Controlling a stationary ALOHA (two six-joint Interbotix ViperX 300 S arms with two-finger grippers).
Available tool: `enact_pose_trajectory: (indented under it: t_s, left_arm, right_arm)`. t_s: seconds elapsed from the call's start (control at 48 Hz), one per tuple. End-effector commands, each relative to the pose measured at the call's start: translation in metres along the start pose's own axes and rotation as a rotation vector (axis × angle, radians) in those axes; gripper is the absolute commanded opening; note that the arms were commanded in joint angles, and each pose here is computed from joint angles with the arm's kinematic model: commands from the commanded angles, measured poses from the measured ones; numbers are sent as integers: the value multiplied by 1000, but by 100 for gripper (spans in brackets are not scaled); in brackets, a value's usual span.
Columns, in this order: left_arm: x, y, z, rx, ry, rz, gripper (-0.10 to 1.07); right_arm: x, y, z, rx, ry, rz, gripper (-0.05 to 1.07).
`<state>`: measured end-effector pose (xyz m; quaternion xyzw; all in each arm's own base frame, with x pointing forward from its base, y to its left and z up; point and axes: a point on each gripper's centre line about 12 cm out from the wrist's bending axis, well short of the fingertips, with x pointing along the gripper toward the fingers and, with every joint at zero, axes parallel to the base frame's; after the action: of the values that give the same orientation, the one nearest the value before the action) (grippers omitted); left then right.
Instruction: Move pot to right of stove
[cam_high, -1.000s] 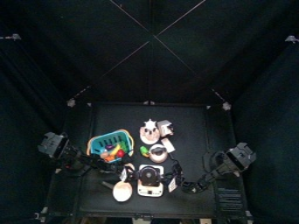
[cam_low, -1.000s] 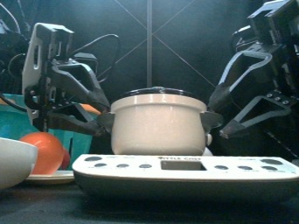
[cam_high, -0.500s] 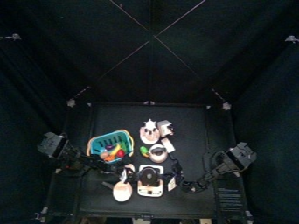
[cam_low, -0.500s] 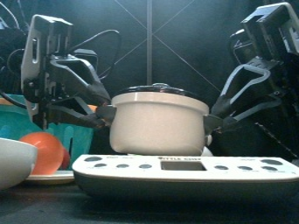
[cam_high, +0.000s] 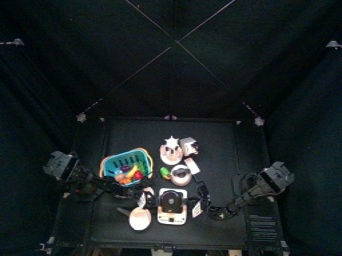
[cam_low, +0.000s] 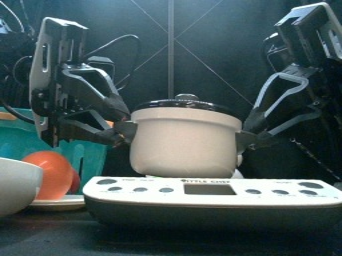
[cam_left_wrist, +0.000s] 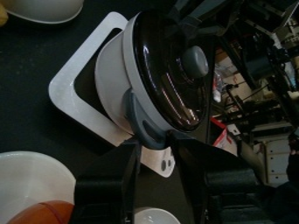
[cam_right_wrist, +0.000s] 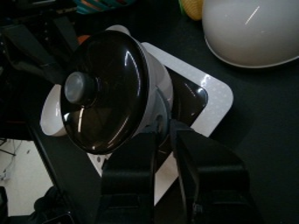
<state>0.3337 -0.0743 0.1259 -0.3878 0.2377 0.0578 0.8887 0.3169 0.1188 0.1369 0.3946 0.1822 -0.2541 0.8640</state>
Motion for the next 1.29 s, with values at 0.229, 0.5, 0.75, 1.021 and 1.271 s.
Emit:
enact_pose_trajectory:
  t_s: [0.229, 0.5, 0.75, 1.021, 1.271]
  left_arm:
    - [18, -5, 30, -24, -68, 1, 63]
    - [28, -13, 43, -12, -76, -10, 63]
    - [34, -20, 55, -4, -101, -31, 63]
    - [38, -24, 61, 5, -112, -43, 63]
    - [43, -34, 70, 14, -132, -67, 63]
  right_arm:
    - [-17, 17, 12, 12, -24, 75, 49]
    - [-32, 17, 14, 19, -46, 97, 49]
    - [-40, 6, 11, 36, -39, 63, 49]
    - [-42, 4, 10, 38, -32, 57, 48]
    - [-53, -1, 9, 53, -25, 53, 48]
